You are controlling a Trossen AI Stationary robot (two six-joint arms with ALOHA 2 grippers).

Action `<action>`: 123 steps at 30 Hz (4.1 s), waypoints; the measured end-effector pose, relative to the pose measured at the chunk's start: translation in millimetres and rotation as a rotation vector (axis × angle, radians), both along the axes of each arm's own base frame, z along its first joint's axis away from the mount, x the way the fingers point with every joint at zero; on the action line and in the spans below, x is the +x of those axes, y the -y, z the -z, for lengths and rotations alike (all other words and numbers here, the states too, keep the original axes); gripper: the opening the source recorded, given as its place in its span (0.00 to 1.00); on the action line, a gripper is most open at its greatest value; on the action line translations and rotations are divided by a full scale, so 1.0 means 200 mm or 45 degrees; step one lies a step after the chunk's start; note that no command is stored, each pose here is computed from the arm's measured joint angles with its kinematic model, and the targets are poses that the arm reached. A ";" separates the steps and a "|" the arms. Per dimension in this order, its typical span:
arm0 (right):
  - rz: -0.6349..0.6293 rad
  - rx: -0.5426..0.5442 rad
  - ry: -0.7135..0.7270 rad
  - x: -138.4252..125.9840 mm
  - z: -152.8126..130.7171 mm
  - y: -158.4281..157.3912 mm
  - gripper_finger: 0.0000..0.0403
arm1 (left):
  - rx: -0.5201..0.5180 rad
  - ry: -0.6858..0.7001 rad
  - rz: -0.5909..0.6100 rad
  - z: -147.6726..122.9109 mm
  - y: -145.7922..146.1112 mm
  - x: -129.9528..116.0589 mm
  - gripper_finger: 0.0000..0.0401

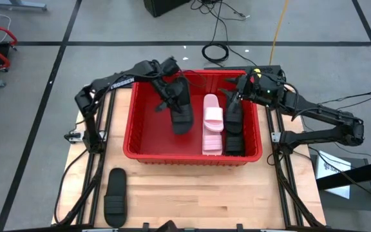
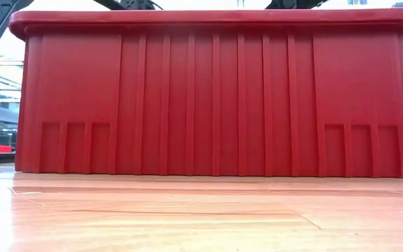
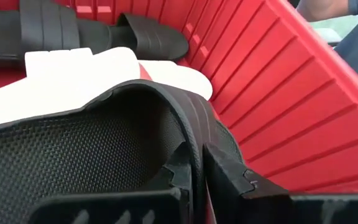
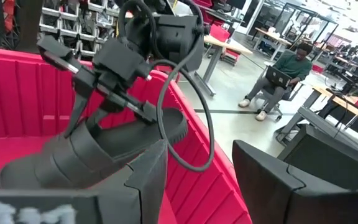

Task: Pick and place slides into bin
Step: Put the black slide into the red container

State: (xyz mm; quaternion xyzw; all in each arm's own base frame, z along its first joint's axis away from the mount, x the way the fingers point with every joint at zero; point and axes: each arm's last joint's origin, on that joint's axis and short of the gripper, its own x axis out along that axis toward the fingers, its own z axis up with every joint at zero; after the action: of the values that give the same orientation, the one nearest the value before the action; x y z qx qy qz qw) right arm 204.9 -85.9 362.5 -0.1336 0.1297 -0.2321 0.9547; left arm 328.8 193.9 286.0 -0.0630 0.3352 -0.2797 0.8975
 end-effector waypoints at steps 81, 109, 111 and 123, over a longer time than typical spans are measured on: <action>-0.098 0.037 0.003 0.01 0.01 -0.01 0.42 | -0.019 -0.411 0.047 0.37 0.38 0.36 0.36; -0.093 0.051 0.022 0.01 0.00 -0.01 0.42 | 0.318 -0.086 -0.358 -0.13 0.09 0.07 0.44; -0.093 0.049 0.026 0.01 0.00 -0.01 0.42 | 0.344 -0.044 -0.384 -0.21 0.10 0.03 0.44; -0.070 0.164 0.088 0.01 0.00 -0.01 0.42 | 0.496 0.107 -0.511 -0.54 0.22 -0.23 0.44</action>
State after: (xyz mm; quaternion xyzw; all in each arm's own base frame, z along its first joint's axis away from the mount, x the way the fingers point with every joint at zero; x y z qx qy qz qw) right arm 206.5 -83.4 362.7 -0.0675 0.1074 -0.2014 0.9712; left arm 283.5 149.7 393.8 0.0572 0.3260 -0.0292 0.9432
